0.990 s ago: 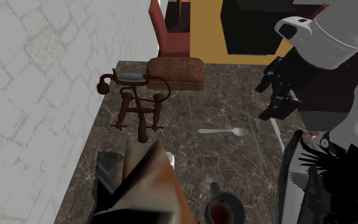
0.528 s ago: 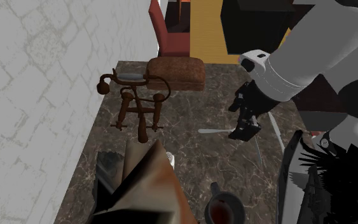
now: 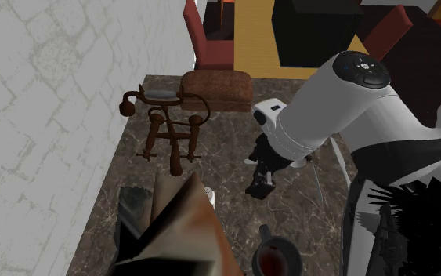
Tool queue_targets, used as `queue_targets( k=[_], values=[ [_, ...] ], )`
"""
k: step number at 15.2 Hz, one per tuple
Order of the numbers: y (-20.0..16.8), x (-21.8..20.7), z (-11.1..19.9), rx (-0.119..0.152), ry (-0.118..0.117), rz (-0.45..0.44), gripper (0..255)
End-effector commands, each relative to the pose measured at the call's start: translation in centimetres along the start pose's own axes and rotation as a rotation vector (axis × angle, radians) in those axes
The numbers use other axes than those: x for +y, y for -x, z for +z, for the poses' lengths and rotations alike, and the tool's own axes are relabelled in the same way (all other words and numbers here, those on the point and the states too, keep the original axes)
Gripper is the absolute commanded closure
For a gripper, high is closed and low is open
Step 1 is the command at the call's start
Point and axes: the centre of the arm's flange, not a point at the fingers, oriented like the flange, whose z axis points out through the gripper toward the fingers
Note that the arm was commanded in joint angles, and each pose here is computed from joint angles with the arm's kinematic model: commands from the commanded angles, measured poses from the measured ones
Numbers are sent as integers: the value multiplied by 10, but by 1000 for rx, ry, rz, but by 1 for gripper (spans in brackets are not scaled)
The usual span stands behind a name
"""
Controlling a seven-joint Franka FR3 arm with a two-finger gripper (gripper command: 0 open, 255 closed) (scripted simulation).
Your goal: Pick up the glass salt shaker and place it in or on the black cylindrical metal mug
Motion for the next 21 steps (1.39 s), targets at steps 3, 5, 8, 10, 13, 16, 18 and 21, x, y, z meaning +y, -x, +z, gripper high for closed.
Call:
queue_targets(
  k=[3,5,8,10,13,16,18,21],
  values=[
    [-23,-17,45,18,-7,4,0],
    [-34,-26,66,27,-10,6,0],
    [-50,-39,94,38,-14,9,0],
    [-50,-39,105,38,-14,9,0],
    [-51,-39,121,38,-14,9,0],
    [-51,-39,134,38,-14,9,0],
    [-51,-39,134,38,-14,9,0],
    [-51,-39,134,38,-14,9,0]
  ],
)
